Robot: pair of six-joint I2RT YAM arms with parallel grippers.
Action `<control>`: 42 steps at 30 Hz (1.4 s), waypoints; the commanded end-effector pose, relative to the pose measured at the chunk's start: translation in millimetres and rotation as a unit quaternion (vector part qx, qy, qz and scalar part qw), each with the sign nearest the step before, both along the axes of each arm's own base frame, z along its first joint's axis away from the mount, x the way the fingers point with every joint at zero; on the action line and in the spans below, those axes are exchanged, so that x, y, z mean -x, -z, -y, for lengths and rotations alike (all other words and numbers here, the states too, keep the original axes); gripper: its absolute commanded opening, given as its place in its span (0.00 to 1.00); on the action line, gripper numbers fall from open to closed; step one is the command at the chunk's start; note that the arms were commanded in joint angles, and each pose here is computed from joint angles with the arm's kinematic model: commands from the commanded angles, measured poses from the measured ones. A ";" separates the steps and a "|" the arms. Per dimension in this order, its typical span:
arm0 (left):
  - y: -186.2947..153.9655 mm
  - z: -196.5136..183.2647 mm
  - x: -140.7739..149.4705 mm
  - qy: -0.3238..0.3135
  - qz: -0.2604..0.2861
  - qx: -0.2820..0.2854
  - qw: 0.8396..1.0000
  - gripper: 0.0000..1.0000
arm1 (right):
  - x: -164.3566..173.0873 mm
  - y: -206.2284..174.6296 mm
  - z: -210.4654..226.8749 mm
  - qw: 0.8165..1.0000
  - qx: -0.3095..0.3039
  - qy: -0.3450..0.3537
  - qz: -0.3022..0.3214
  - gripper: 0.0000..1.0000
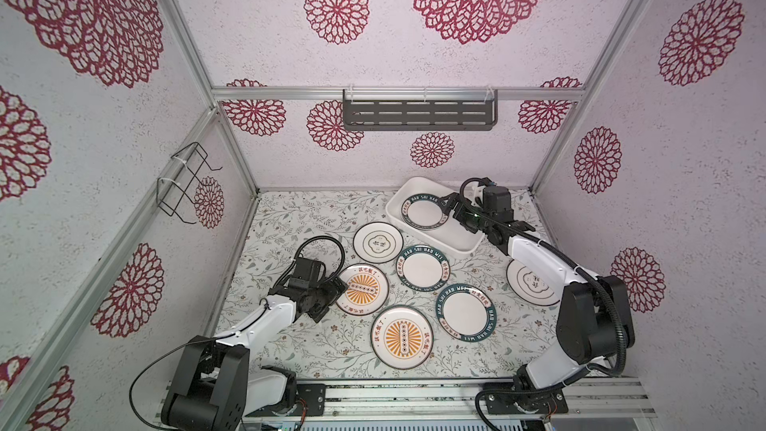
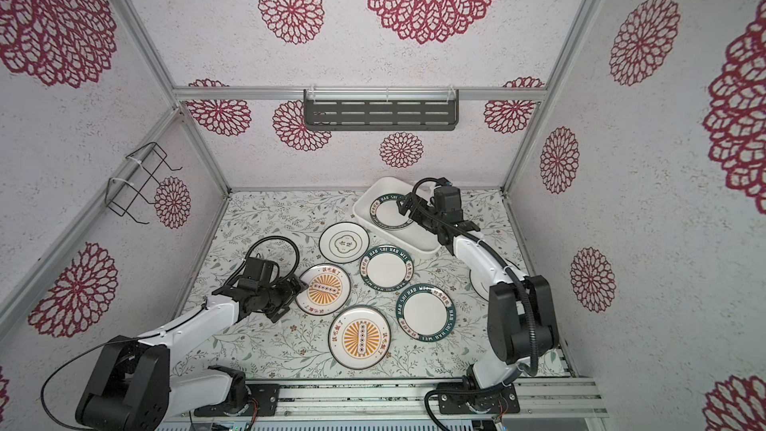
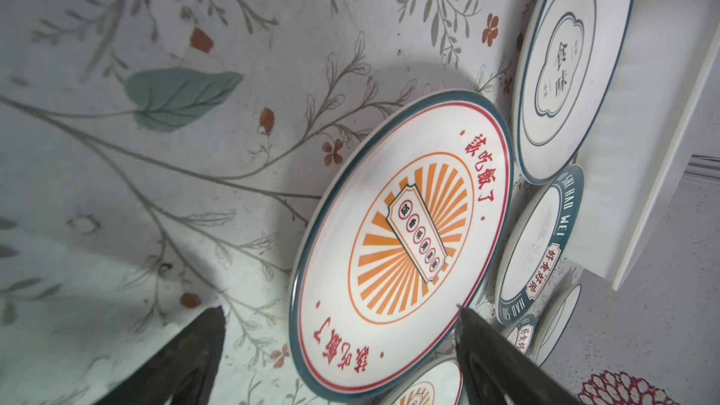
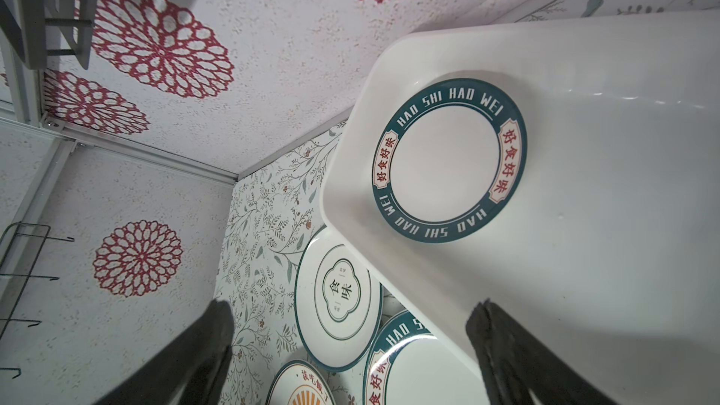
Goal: Place the plates into the plastic bin on the countertop
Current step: Pick up the plate from the center of the table.
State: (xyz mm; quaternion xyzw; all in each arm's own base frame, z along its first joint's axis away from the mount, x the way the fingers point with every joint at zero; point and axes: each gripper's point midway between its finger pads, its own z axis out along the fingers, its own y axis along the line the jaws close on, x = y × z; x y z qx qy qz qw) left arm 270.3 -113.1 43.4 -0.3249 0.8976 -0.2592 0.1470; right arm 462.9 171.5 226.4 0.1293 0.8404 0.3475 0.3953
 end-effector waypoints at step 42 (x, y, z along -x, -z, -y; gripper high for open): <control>-91.2 7.1 -38.0 0.015 0.146 0.013 0.989 0.04 | 3.5 -30.6 -1.8 0.999 -0.005 -0.017 0.045 0.99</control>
